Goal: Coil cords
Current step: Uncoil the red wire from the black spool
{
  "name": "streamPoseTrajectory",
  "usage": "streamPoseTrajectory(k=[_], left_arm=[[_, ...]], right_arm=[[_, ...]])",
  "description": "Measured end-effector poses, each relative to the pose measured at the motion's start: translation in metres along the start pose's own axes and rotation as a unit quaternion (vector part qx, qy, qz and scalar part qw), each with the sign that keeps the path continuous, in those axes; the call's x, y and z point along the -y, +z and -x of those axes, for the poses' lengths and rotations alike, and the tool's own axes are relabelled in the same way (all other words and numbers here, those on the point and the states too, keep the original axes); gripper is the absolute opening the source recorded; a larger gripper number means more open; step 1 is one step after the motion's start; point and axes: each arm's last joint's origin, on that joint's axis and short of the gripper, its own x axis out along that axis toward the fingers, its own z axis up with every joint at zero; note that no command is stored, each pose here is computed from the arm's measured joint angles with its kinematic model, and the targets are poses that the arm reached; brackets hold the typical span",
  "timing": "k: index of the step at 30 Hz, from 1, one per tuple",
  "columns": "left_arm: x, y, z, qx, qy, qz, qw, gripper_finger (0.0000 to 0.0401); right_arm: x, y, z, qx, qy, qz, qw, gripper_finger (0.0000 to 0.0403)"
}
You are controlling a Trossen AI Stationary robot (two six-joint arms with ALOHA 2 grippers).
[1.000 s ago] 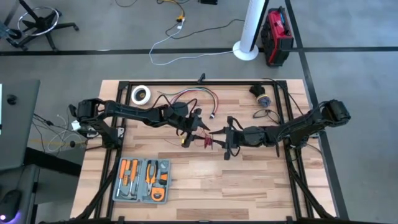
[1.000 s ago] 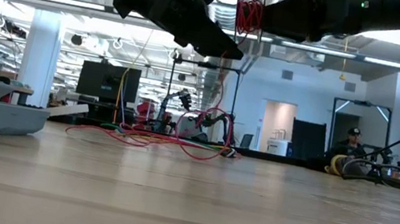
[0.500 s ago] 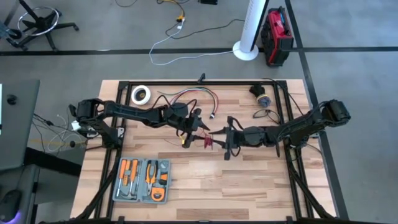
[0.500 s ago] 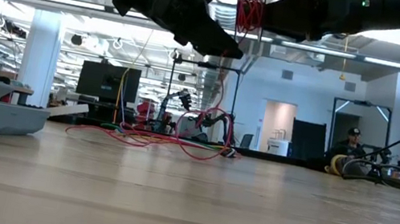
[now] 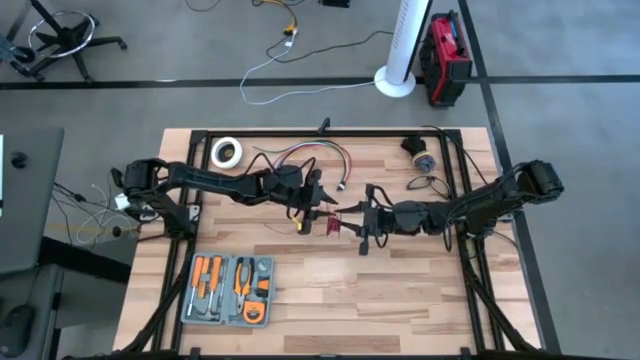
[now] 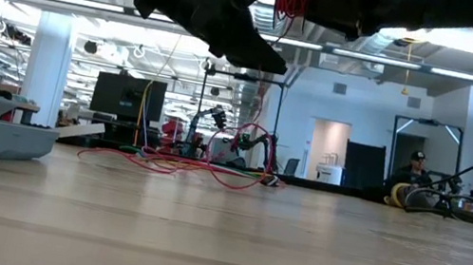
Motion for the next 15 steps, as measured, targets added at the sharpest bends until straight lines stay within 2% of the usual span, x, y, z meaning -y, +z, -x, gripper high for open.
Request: streamPoseTrajectory(k=[3, 8, 10, 15], left_arm=[[-0.001, -0.001, 0.0, -0.006, 0.01, -0.001, 1.0, 0.0095], [-0.001, -0.001, 0.0, -0.006, 0.01, -0.005, 1.0, 0.0019], [-0.001, -0.001, 0.0, -0.009, 0.009, -0.006, 1.0, 0.0005], [0.0, -0.001, 0.002, -0.016, 0.011, -0.005, 1.0, 0.0001]], right_arm=[[0.001, 0.001, 0.001, 0.001, -0.003, -0.003, 1.0, 0.0108], [0.006, 0.007, 0.005, 0.004, -0.042, -0.013, 0.999, 0.0108], [0.008, 0.01, 0.007, 0.007, -0.048, -0.016, 0.999, 0.0108], [0.011, 0.017, 0.013, 0.012, -0.047, -0.025, 0.999, 0.0108]])
